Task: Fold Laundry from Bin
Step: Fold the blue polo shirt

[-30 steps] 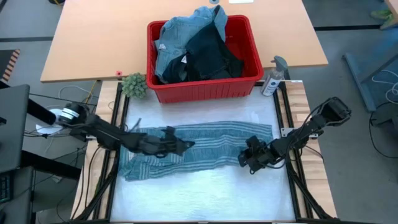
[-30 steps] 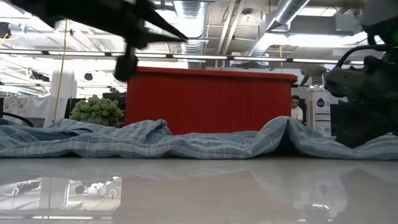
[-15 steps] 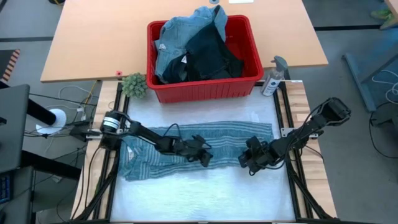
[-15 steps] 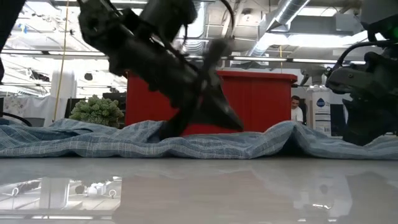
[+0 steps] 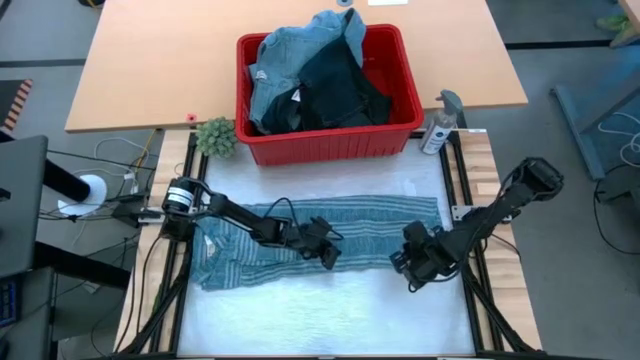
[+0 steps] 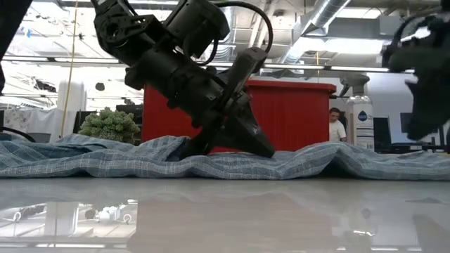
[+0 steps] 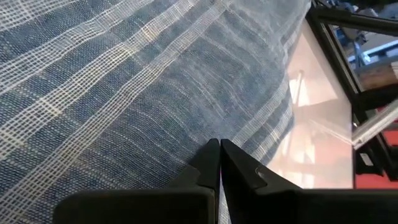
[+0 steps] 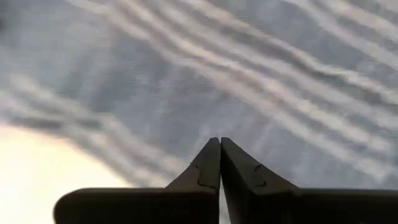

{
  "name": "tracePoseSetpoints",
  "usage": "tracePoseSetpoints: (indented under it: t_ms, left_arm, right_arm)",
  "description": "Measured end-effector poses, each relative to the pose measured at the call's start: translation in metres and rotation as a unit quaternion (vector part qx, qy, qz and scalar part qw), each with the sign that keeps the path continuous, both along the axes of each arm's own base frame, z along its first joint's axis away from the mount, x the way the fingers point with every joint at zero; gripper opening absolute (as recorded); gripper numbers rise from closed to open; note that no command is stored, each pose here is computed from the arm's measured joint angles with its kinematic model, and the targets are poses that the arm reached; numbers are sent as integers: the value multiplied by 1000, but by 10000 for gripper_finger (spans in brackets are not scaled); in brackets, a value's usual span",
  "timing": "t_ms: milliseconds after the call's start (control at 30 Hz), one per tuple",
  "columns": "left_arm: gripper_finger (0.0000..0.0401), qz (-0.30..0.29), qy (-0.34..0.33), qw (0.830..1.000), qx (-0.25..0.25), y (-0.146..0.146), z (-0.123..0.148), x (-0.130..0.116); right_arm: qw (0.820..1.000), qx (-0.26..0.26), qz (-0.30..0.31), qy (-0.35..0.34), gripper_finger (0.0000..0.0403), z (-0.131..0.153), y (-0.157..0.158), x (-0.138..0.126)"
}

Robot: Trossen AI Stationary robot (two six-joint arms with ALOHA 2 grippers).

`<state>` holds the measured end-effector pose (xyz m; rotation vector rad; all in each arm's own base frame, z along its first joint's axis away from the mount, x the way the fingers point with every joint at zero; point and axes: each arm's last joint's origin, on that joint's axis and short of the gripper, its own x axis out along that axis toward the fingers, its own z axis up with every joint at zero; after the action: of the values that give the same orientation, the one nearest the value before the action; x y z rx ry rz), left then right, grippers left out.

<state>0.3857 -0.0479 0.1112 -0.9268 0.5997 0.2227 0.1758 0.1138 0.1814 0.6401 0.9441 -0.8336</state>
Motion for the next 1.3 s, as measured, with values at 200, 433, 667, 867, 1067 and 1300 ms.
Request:
tracePoseSetpoints:
  t_ms: [200,433,667,867,1067,1300]
  left_arm:
    - [0,-17,-48,998,-26,3,32,5]
    - [0,-37,-136,990,-12,16,87,13]
    - [23,-119,-230,963,72,35,151,37]
    - [104,-169,-237,953,80,71,189,45]
    - [183,-171,-215,960,47,108,193,40]
    - [214,-211,-220,951,-47,148,195,28]
  right_arm:
    - [993,11,10,-120,42,13,28,0]
    - [990,76,46,-110,41,9,64,-41]
    - [976,136,129,-114,78,12,88,-56]
    - [964,246,-3,-100,185,4,100,-54]
    - [935,298,-139,-133,233,-17,97,-6]
    - [914,280,-216,-200,209,-27,71,37]
